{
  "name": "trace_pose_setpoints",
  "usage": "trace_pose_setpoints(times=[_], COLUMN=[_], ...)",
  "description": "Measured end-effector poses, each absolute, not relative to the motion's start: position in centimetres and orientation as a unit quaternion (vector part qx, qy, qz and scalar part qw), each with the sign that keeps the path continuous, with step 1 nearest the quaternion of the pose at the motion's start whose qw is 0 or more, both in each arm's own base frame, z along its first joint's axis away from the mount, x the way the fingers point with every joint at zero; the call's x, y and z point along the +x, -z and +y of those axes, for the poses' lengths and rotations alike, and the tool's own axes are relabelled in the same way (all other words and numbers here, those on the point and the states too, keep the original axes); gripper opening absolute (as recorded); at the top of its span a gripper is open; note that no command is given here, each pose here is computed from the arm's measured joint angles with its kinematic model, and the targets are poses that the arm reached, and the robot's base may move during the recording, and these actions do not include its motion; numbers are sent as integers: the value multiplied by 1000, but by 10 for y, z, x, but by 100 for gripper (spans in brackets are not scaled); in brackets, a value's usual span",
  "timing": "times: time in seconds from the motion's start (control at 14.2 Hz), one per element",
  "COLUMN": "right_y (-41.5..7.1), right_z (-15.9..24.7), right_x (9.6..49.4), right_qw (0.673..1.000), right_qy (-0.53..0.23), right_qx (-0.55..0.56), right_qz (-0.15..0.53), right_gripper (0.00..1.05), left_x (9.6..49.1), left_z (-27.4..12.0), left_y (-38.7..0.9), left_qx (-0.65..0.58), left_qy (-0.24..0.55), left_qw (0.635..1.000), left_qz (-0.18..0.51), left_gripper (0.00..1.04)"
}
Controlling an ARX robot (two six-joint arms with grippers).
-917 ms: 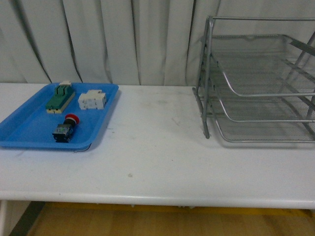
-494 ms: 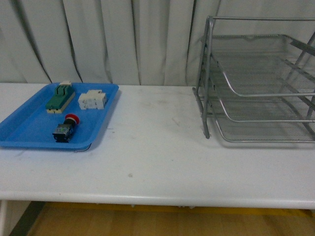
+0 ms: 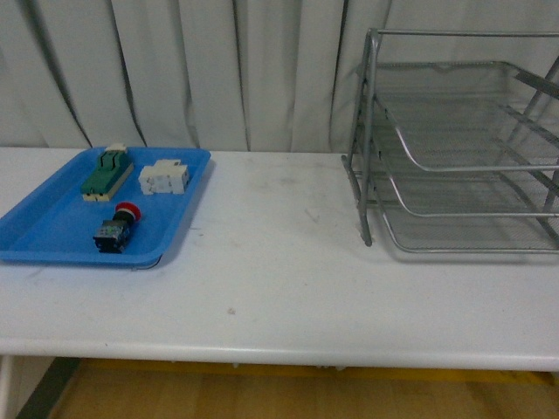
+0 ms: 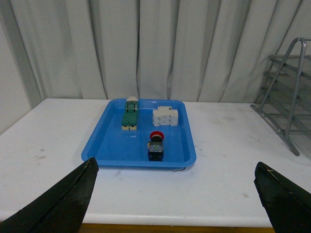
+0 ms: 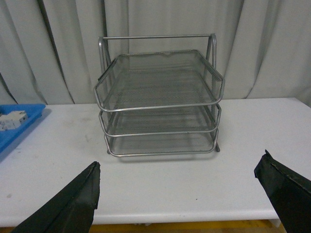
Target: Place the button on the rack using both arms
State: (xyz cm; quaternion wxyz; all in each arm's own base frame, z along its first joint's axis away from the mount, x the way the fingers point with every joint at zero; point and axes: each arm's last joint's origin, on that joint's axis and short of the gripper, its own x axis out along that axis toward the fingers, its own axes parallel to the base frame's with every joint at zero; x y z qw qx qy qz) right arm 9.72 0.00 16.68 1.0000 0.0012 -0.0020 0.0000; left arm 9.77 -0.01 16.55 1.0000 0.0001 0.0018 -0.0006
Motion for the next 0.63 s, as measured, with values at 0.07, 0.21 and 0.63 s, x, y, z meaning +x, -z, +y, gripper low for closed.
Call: trace_pose_setpoints(times=[0.07,0.21,0.63], right_y=[-167,-167,-165], right_z=[0,0,-1], right_x=[97,97,99], right_qw=[1000,1000,999], right_qy=[0,0,-13], right_qx=[1,1,27], right_qz=[-2,-2,40], right_gripper=[98,98,98], left_x=[98,98,98], left_z=[0,0,0], left_y=[-166,-166,-166], left_qx=[0,0,0], left_qy=[1,1,0], left_qw=[1000,1000,1000], left_qz=[2,2,2], left_gripper=[98,98,98])
